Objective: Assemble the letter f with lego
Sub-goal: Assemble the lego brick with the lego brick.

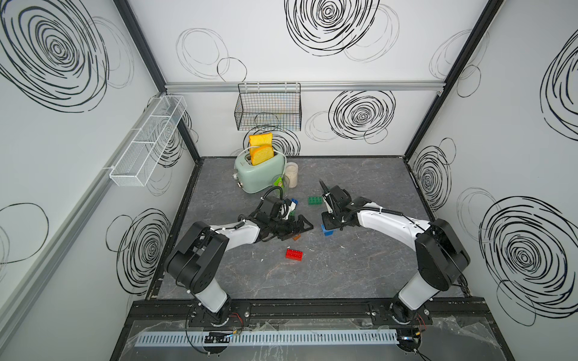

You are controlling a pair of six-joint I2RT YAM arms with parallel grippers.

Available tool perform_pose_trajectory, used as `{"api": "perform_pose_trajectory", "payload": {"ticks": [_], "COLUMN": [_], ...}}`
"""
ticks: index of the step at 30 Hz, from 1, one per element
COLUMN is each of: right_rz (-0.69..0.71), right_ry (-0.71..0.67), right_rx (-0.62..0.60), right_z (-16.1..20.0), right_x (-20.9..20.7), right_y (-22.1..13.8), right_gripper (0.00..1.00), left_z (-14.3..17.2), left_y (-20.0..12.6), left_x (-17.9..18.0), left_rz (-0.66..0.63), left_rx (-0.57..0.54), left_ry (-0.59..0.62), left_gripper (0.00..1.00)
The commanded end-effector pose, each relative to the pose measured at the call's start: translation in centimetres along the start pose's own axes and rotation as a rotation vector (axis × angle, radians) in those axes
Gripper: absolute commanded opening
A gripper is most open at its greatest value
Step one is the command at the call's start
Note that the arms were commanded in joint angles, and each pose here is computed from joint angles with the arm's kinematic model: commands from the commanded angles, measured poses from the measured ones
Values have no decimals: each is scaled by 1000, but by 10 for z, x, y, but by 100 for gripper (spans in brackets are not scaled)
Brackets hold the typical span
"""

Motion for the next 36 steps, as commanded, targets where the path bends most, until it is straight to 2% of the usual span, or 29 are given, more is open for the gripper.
{"api": "perform_pose_trajectory", "payload": {"ticks": [1, 7, 12, 15, 23, 36], "right_rz": [-69, -55, 1, 15, 18, 6], "right_ry": [-15, 14, 115, 126, 107, 94], "right_rx": [304, 289, 258, 235, 210, 187], "right_z": [74, 60, 42, 31, 16, 0], "right_x": [12, 3, -20, -21, -9, -1], "right_y": [46, 41, 38, 36, 27, 16], "right_gripper": [33, 33, 34, 34, 36, 46], "left_z": [-6, -4, -8, -9, -14, -14], "left_y": [-16, -40, -63, -72, -84, -86], "left_x": [-23, -20, 2, 16, 24, 30], "left_rz": [38, -50, -133, -157, -163, -163], "left_rx": [-36, -90, -151, -166, -200, -207], "left_ry": [59, 87, 46, 22, -9, -32], "left_gripper": [98, 99, 99, 99, 99, 99]}}
Point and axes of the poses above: each gripper's point midway between its finger pads, its own y axis out along the fingers, its own x axis along the line the jaws close on, z = x × y, the point moved 3 cm from there along -y, back along the fingers, and after that the axes turned 15 degrees about -y, right-handed, at the moved point
